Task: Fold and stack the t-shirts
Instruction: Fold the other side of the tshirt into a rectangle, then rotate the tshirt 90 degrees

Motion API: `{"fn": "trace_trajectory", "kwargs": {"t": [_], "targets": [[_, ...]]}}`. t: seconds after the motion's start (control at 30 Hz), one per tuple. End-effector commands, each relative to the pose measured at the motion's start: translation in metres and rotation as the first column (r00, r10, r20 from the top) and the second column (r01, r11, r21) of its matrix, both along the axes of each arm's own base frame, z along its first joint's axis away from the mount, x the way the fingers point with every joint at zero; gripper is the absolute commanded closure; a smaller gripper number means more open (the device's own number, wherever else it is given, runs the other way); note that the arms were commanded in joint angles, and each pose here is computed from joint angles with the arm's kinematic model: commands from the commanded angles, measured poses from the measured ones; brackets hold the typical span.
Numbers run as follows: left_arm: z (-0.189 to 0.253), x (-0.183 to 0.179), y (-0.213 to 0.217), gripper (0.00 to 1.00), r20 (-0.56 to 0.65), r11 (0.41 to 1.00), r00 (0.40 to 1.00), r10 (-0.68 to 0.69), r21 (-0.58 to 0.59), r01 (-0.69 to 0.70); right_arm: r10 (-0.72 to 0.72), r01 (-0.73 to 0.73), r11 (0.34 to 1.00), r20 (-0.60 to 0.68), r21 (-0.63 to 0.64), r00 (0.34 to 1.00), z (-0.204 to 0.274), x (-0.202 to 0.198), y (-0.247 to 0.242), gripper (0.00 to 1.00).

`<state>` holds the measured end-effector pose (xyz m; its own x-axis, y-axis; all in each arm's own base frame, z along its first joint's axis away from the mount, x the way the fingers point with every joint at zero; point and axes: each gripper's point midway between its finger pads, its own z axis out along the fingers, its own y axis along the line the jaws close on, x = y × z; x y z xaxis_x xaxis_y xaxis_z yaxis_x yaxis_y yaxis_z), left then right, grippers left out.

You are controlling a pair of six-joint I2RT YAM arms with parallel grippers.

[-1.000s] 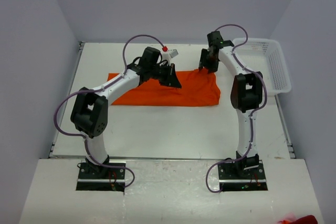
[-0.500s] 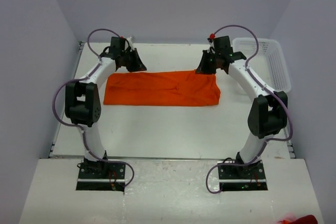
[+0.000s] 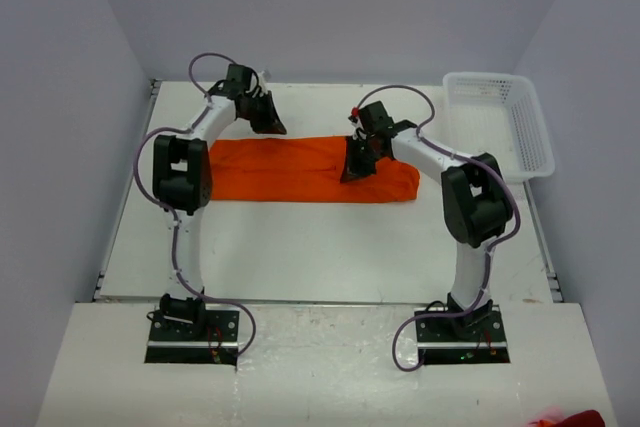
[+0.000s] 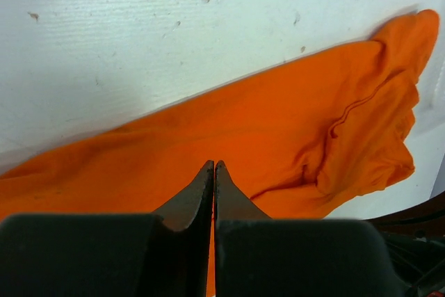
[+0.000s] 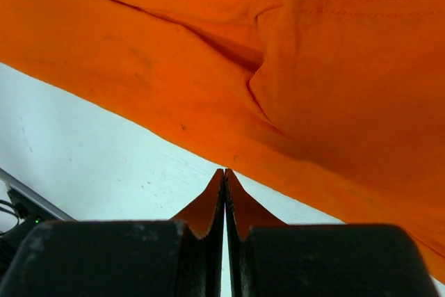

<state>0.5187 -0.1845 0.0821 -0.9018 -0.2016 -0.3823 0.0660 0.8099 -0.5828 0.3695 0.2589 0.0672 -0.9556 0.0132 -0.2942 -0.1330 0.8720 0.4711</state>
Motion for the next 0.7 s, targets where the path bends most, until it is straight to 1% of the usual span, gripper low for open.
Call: {"fn": "trace_trajectory", "kwargs": {"t": [0.0,0.07,0.2,0.33,0.4,0.43,0.47,0.53,0.67], "targets": [[-0.007,0.001,0.005,1.00,-0.014,1.000,1.000,-0.025,0.009,0.025,0.028,-0.029,0.999,0.021,0.017,0.999,0.002,0.006,0.013,1.00],[-0.017,0.002,0.011,1.00,-0.029,0.999,1.000,-0.011,0.030,0.012,0.047,-0.047,0.999,0.020,0.019,0.999,0.003,0.005,0.021,1.00],[-0.032,0.003,0.019,1.00,-0.043,0.999,0.999,0.002,0.037,0.000,0.094,-0.094,0.996,0.014,0.013,0.996,-0.002,-0.002,0.044,1.00],[-0.037,0.005,0.023,1.00,-0.053,1.000,0.999,0.007,0.021,-0.006,0.125,-0.125,0.992,0.016,0.025,0.992,-0.001,0.001,0.065,1.00],[-0.037,0.007,0.024,1.00,-0.047,1.000,0.999,0.008,0.019,-0.007,0.134,-0.134,0.991,0.003,0.019,0.991,-0.009,0.002,0.072,1.00],[-0.039,0.007,0.025,1.00,-0.051,1.000,0.999,0.011,0.020,-0.010,0.137,-0.137,0.990,0.003,0.032,0.991,-0.005,0.004,0.078,1.00],[-0.041,0.007,0.025,1.00,-0.057,1.000,0.998,0.014,0.018,-0.013,0.140,-0.139,0.990,-0.018,0.032,0.990,-0.013,0.003,0.081,1.00],[-0.044,0.006,0.026,1.00,-0.064,1.000,0.998,0.016,0.014,-0.015,0.143,-0.142,0.989,-0.027,0.051,0.989,-0.013,0.003,0.089,1.00],[-0.052,0.002,0.027,1.00,-0.082,1.000,0.996,0.019,0.019,-0.018,0.150,-0.147,0.988,-0.049,0.047,0.988,-0.026,-0.003,0.099,1.00]]}}
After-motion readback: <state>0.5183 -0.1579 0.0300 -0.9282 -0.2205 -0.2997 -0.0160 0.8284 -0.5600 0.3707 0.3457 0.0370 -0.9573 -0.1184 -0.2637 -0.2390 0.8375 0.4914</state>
